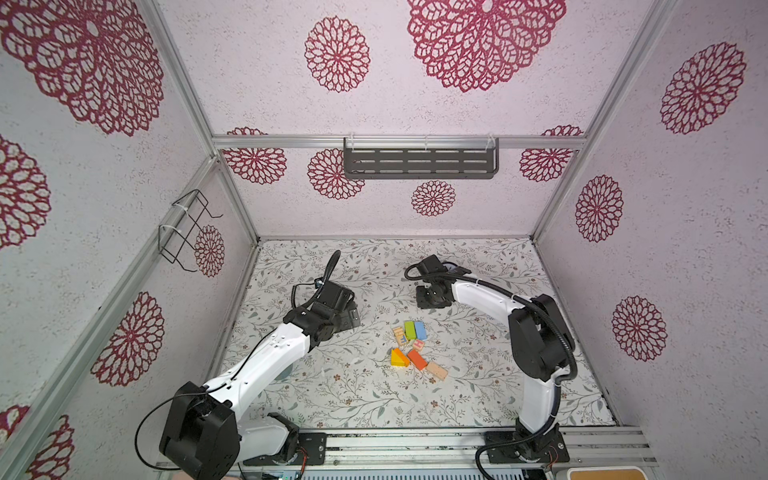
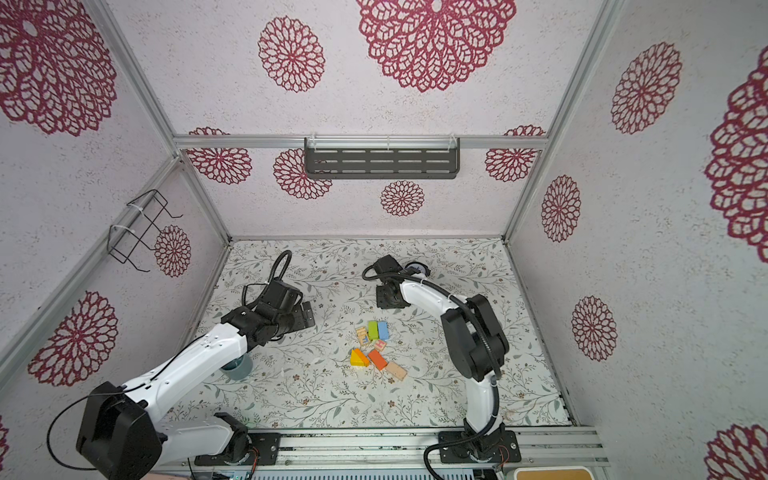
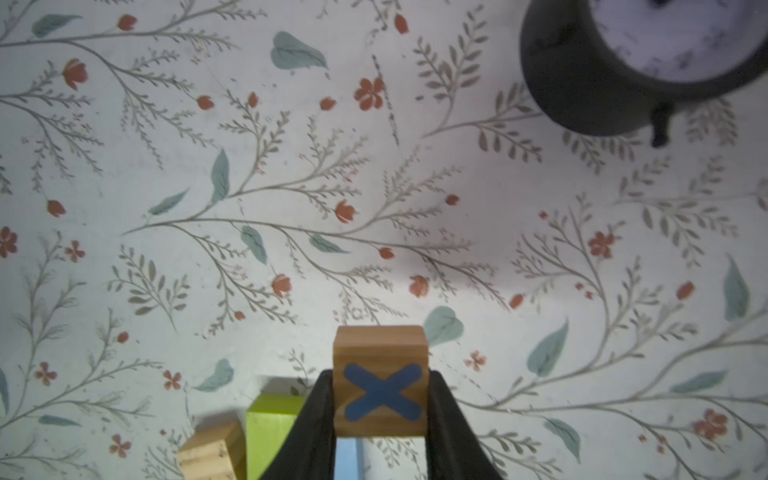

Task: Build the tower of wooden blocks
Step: 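Carry the blue-X block away from the pile and set it down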

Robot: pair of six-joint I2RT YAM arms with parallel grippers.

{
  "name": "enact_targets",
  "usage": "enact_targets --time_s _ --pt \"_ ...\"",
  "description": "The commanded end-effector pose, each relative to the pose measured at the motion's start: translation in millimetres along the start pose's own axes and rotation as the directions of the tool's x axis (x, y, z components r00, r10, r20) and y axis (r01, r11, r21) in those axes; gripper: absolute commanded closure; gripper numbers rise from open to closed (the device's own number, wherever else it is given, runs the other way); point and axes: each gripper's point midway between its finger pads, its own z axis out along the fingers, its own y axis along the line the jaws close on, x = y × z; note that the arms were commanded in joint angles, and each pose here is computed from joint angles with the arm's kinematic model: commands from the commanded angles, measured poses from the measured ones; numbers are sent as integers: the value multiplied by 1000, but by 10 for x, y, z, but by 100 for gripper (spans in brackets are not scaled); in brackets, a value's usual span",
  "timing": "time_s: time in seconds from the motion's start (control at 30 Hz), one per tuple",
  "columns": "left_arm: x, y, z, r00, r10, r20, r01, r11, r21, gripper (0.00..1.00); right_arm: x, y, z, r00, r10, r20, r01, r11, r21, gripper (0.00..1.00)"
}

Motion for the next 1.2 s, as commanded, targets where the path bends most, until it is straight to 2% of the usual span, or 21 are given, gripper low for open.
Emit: enact_targets --time_s 0.0,0.2,0.43,0.8,1.17 --pt "20 69 -48 1000 -10 3 10 1000 -15 3 -90 222 23 999 -53 -10 53 999 -12 72" --pt "57 138 -53 1000 -18 4 18 999 -32 3 -241 409 189 998 -56 -8 56 998 17 72" --pt "119 133 -18 1000 -20 -10 20 1000 -16 3 -340 426 292 1000 0 26 -1 999 44 72" --pt "147 128 -33 1000 -9 -17 9 1000 -7 3 -284 455 541 1000 5 -10 -5 999 53 69" --pt "171 88 -17 1000 -13 -27 14 1000 13 3 -243 458 638 999 -16 -39 18 998 57 52"
